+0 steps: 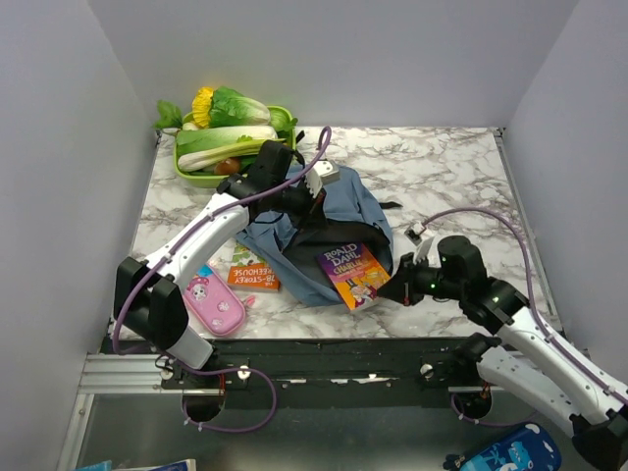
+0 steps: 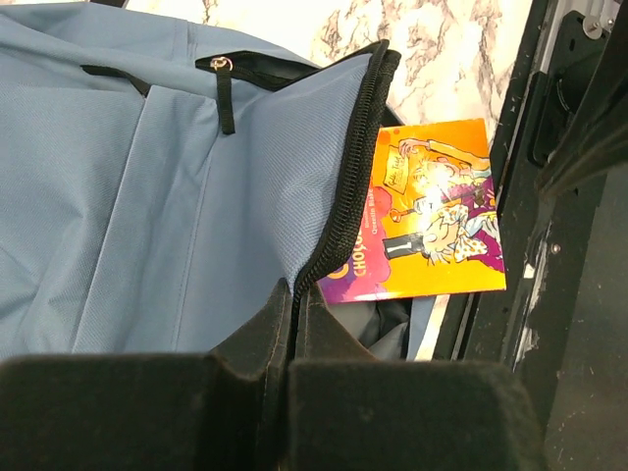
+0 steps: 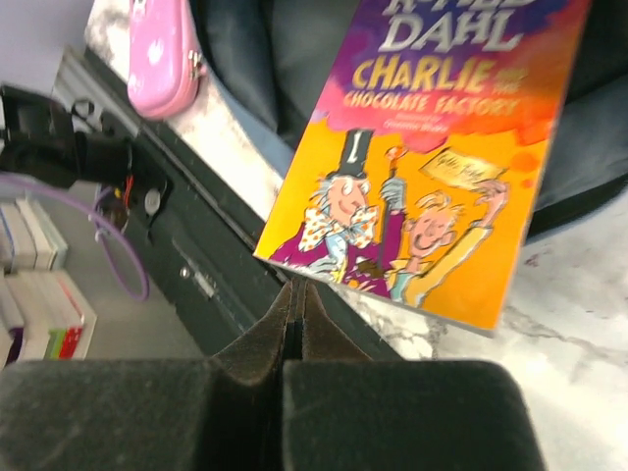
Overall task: Pack the student bag
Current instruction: Place the book in the student bag.
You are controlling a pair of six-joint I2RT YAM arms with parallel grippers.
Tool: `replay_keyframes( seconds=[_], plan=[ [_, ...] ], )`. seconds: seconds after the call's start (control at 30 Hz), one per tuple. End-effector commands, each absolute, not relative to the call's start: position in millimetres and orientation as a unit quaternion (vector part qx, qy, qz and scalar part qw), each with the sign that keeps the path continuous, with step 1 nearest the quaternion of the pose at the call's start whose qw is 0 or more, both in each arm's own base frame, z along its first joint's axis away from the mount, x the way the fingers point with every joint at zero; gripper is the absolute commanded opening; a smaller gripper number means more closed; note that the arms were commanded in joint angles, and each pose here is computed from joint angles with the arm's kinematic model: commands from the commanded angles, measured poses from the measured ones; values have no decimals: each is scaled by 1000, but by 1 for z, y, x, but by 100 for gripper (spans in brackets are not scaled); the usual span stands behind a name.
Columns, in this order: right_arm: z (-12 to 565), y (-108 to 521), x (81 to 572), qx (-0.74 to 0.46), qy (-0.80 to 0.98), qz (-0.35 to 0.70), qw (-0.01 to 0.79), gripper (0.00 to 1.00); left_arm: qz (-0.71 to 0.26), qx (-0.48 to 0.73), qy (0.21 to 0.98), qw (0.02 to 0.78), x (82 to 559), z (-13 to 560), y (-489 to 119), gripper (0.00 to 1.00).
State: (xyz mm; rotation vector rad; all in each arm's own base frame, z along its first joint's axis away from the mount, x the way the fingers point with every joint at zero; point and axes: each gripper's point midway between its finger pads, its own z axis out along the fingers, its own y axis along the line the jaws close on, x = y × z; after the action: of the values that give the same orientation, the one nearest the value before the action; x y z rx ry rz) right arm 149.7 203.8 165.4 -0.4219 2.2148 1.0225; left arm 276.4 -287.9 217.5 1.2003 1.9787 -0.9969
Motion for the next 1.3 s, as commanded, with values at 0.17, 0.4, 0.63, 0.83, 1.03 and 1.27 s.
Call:
replay_keyframes(
  seconds=[0.17,0.4,0.63,0.83,1.03,1.27],
  plan=[
    [131,228,104,-234,862,397,212,1,-366,463,737,328,288,233,-294,0],
    [119,224,105,-229,876,373,202,1,-363,465,738,327,290,233,-294,0],
    [87,232,157,-177,902,297,258,1,-374,467,729,331,284,246,-296,0],
    [112,255,219,-142,862,296,387,1,-389,479,721,316,276,246,-298,0],
    [135,284,254,-139,827,313,446,1,-398,496,715,291,262,241,-300,0],
    [109,272,270,-79,845,261,460,34,-406,503,708,286,256,242,-300,0]
  ],
)
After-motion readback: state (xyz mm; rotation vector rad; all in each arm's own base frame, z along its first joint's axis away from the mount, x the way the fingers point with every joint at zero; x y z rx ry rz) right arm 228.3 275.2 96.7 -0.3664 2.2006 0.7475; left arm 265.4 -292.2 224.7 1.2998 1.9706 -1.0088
